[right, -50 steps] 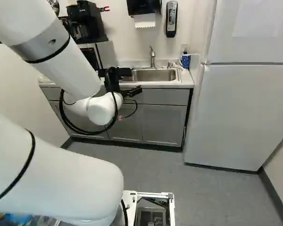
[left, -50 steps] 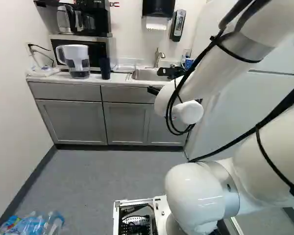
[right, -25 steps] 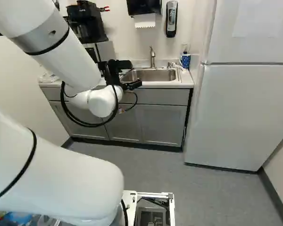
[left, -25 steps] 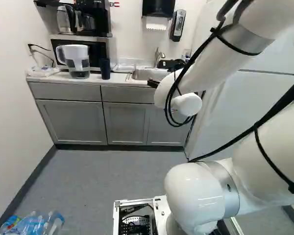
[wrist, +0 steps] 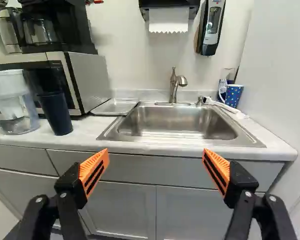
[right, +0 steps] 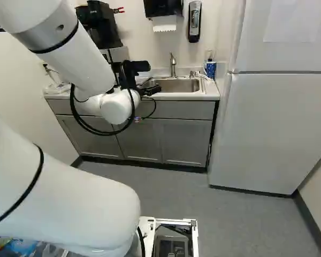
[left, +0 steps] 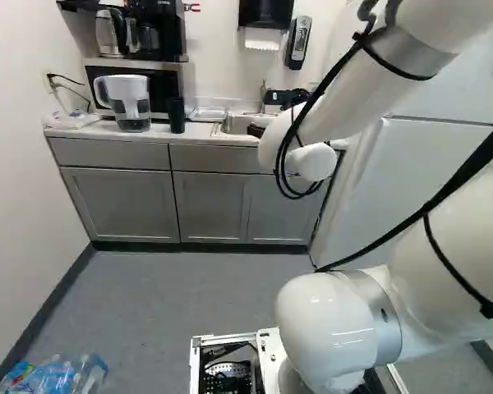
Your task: Rinse the cup and place it in the tray
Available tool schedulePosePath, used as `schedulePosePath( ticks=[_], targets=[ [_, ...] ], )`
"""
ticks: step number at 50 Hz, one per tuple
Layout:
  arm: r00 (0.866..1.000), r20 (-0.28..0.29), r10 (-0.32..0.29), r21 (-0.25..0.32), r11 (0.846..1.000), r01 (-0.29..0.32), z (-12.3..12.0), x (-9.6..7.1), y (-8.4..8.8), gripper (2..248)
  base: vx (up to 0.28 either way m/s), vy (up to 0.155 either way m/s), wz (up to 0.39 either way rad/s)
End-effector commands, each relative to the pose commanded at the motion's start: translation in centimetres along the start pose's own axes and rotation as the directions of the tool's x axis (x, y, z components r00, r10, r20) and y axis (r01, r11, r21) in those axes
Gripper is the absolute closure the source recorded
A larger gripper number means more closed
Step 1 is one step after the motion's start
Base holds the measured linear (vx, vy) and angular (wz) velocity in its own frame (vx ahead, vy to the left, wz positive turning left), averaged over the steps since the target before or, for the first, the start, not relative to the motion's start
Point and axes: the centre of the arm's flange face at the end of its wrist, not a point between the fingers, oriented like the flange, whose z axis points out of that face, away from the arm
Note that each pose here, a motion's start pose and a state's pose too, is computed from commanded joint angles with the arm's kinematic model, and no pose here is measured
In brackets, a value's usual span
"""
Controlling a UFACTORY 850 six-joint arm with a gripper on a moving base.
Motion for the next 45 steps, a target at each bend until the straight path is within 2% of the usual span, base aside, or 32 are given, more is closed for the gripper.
schedulePosePath(
  ticks=[45],
  targets=[
    [1.000,0.008,0.000,0.000,1.000,0.000,2.9,4.3,0.0,3,0.000,0.000,0.000]
  ],
)
